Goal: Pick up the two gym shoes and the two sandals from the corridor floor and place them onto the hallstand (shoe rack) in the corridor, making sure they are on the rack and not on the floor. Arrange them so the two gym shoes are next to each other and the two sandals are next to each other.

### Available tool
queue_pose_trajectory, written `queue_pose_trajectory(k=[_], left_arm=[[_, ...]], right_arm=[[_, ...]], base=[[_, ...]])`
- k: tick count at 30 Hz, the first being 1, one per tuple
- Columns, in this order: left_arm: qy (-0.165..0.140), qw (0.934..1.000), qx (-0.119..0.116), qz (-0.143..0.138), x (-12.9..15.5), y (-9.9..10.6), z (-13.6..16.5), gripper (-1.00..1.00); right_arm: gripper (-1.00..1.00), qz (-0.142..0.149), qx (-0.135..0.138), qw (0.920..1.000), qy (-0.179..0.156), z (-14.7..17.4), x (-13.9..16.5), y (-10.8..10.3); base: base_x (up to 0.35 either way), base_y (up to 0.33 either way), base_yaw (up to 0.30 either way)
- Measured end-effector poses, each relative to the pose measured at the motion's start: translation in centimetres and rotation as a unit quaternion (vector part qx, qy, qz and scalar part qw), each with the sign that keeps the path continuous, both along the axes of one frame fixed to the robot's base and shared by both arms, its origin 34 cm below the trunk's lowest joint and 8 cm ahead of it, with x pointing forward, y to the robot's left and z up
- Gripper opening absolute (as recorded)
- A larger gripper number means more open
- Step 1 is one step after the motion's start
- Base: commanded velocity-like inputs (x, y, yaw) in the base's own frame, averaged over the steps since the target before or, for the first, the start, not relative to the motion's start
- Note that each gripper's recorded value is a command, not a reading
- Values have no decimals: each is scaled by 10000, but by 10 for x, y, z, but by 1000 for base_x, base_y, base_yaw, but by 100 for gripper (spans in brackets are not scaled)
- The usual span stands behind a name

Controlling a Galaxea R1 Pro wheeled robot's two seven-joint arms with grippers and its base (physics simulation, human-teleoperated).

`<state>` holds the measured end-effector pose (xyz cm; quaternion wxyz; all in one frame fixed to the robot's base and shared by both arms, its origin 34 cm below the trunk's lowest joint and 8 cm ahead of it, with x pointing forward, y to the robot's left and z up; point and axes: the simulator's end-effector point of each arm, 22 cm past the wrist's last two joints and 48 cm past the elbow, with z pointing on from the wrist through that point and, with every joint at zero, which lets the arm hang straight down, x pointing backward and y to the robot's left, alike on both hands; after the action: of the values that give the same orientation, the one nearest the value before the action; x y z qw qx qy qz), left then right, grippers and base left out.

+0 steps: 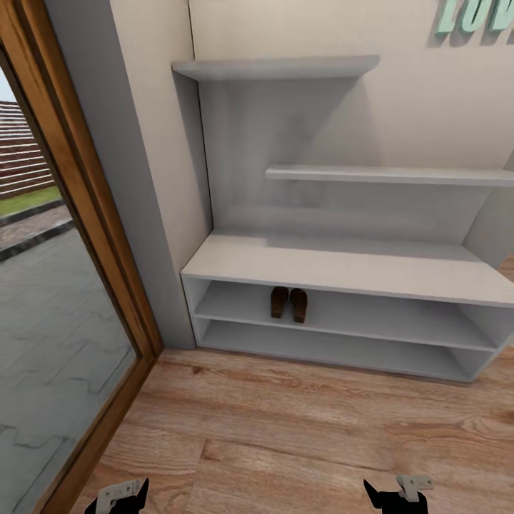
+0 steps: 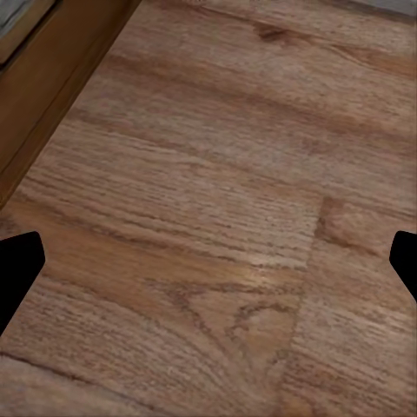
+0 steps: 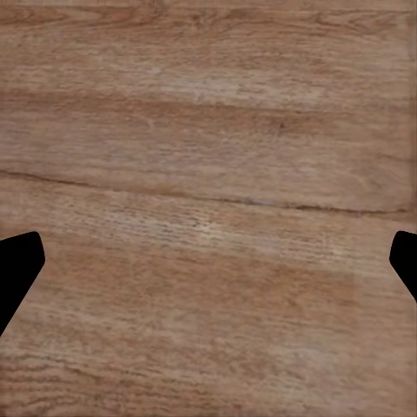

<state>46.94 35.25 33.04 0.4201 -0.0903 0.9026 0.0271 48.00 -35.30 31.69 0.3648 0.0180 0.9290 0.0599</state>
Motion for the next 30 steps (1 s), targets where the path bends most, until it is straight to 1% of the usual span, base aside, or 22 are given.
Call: queue_pose_trajectory(k=[2,6,18,20,22,23,25,30], left_arm=[[0,10000,0,0,0,0,0,100],[-9,10000,-1,-1,1,0,1,100],[-14,10000,-8,6,1,-1,1,100],[-13,10000,-7,6,1,0,1,100],[-12,10000,-7,7,1,0,1,100],[-9,10000,-7,7,0,0,1,100],[-2,10000,-7,8,0,0,0,100],[18,10000,-10,5,-1,-1,-1,100]], right_arm=[[100,-2,3,10000,0,0,0,0],[100,-4,2,10000,-8,1,0,0],[100,-40,-10,10000,-9,1,1,-4],[100,-173,-15,9998,-33,3,1,-12],[100,-233,-18,9997,-45,4,2,-16],[100,-334,-10,9994,-67,5,3,-21],[100,-393,-4,9992,-76,5,3,-24],[100,-408,1,9991,-59,4,2,-24]], base=[[0,0,-38],[0,0,-194],[0,0,-284],[0,0,-297],[0,0,-297],[0,0,-296],[0,0,-283],[0,0,-267]])
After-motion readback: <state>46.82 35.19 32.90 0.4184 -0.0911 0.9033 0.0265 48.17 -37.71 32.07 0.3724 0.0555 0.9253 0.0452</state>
